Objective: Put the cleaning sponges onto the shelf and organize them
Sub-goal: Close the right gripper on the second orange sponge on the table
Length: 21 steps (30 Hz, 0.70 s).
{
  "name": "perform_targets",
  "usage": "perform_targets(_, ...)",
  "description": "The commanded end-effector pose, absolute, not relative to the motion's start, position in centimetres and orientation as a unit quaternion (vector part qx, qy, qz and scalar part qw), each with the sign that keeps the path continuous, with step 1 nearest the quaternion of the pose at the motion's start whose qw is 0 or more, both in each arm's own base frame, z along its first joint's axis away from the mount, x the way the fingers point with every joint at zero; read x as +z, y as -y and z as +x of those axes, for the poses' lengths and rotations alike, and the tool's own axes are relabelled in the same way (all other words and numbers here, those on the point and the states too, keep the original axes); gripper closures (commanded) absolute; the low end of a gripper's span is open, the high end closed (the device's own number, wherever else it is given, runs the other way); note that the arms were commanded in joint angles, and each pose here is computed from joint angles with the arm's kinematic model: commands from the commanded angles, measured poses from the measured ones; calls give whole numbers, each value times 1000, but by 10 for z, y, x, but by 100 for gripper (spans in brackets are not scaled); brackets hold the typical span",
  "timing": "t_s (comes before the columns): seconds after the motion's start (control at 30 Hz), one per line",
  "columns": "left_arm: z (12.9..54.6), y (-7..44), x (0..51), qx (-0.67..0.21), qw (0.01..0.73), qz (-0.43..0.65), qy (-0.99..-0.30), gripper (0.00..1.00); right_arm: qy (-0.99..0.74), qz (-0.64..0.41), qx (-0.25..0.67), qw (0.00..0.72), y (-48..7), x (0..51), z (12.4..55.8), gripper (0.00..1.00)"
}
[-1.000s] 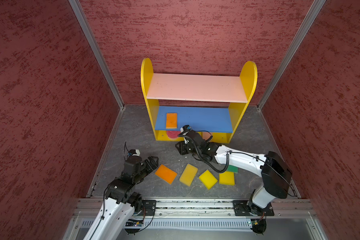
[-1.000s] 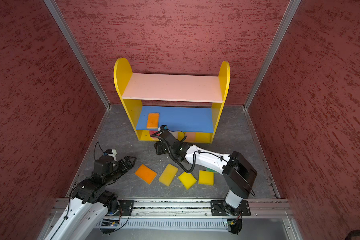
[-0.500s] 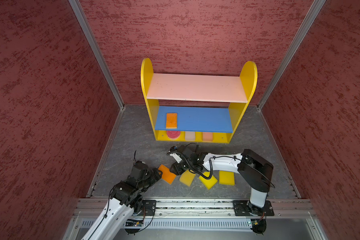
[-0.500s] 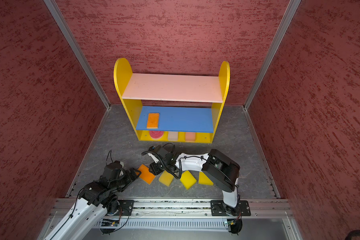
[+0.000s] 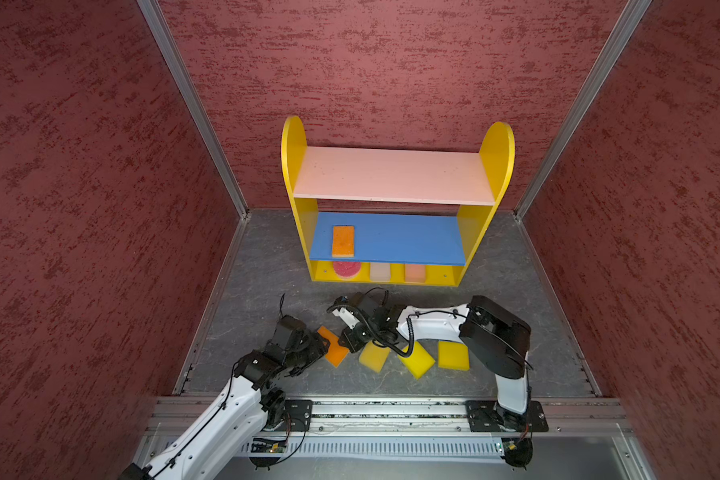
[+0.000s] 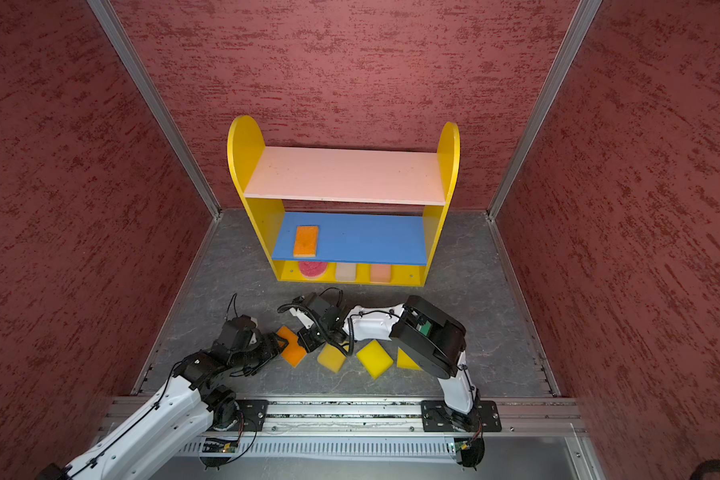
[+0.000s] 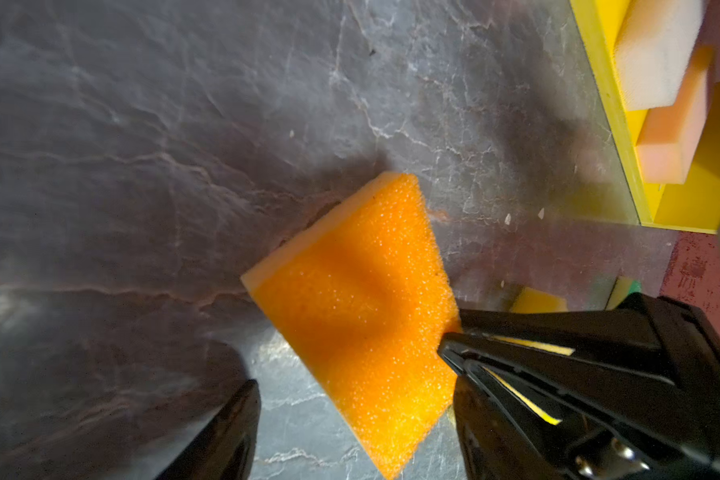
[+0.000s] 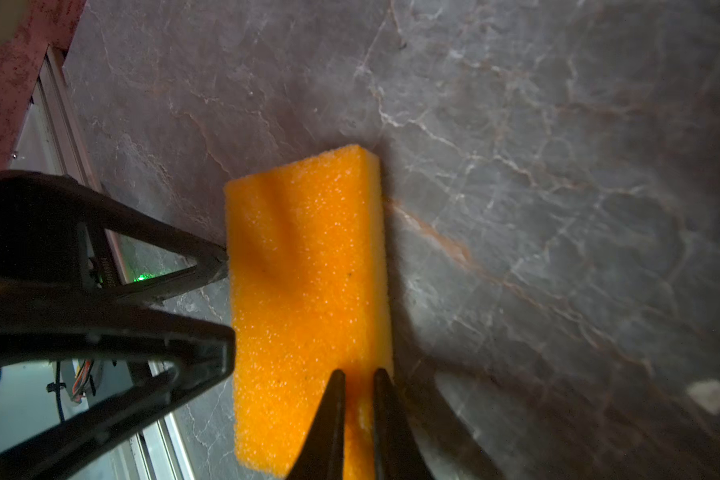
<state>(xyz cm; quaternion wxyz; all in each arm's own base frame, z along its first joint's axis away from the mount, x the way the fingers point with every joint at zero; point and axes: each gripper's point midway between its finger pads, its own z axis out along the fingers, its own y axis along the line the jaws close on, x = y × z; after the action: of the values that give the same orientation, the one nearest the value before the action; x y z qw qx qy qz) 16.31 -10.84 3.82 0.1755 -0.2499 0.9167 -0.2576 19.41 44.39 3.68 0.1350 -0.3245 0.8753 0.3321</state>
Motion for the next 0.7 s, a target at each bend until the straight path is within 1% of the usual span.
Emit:
perform_targets(0.0,178,108,48,-261,206,-242,-912,27,-877,-317,334,136,-447,31,196,94)
perform_targets(0.13,193,109,65,-268,226,-233,-907,25,-876,-299,348,147,-448,38,201,100)
perform_targets(0.23,207,112,83,-280,247,-220,-901,23,-876,-278,360,163,-445,49,209,100)
perform_targets(0.37,225,114,113,-283,281,-189,-898,20,-874,-244,367,206,-435,75,226,100)
perform_targets(0.47,237,116,140,-285,310,-165,-892,15,-873,-221,361,241,-424,98,235,100)
perform_targets(0.53,244,119,156,-294,327,-151,-885,9,-874,-196,357,263,-415,111,240,100)
perform_targets(0.67,252,124,175,-314,348,-136,-873,1,-869,-157,370,289,-401,133,244,100)
